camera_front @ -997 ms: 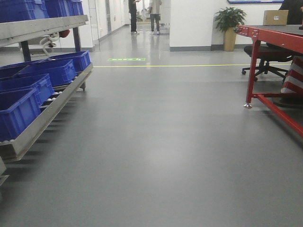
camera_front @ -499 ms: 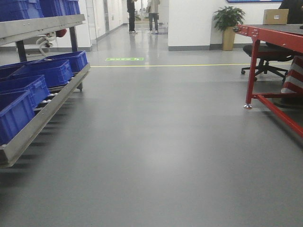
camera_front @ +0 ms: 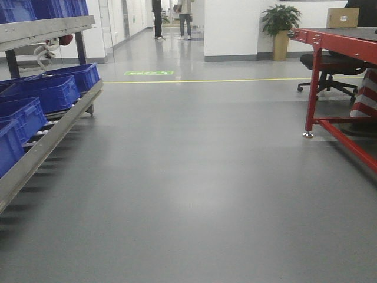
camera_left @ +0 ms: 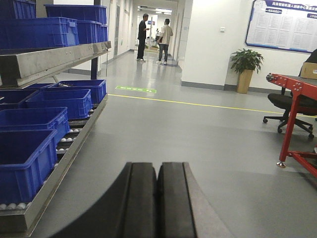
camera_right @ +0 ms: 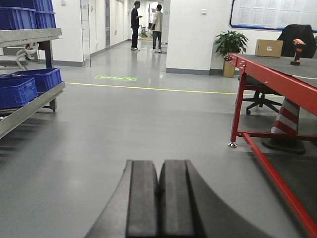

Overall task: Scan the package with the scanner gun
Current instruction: 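Drive the base forward along the corridor past the blue bins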

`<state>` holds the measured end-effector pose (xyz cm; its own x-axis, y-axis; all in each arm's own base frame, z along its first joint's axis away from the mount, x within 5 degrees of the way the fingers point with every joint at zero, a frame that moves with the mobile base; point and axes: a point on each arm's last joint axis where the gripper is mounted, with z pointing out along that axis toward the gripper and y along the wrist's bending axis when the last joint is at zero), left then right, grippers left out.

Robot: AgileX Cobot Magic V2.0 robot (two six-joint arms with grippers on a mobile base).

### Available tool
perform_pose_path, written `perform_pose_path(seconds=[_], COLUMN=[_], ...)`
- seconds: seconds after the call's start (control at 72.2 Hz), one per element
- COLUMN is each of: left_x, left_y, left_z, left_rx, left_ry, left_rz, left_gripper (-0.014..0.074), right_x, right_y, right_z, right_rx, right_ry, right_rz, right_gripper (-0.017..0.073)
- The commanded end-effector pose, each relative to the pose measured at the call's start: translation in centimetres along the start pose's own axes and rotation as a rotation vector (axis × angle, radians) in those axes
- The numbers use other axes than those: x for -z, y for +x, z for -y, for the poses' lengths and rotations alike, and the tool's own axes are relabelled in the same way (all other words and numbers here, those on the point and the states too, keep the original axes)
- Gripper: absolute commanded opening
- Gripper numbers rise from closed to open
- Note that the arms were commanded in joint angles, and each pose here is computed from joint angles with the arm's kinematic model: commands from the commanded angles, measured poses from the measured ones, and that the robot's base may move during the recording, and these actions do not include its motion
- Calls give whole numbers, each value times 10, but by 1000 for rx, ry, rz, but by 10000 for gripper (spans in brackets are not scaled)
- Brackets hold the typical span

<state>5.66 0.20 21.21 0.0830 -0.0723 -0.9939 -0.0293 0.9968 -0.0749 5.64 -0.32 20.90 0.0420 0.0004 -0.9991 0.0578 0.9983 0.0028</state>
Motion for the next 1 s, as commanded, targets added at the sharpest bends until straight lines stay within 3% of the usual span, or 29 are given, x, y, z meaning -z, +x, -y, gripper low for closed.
perform_pose_path(seconds=[0.0,0.983], left_x=[0,0], left_y=[-3,-3], left_z=[0,0], left_rx=[2,2], left_ry=[4,2], left_rz=[24,24], left_gripper=[-111,-111], right_x=[0,0], right_y=[-2,-2], right_z=[0,0], right_rx=[5,5], right_ry=[1,-1], right_rz=[22,22], right_gripper=[-167,-167])
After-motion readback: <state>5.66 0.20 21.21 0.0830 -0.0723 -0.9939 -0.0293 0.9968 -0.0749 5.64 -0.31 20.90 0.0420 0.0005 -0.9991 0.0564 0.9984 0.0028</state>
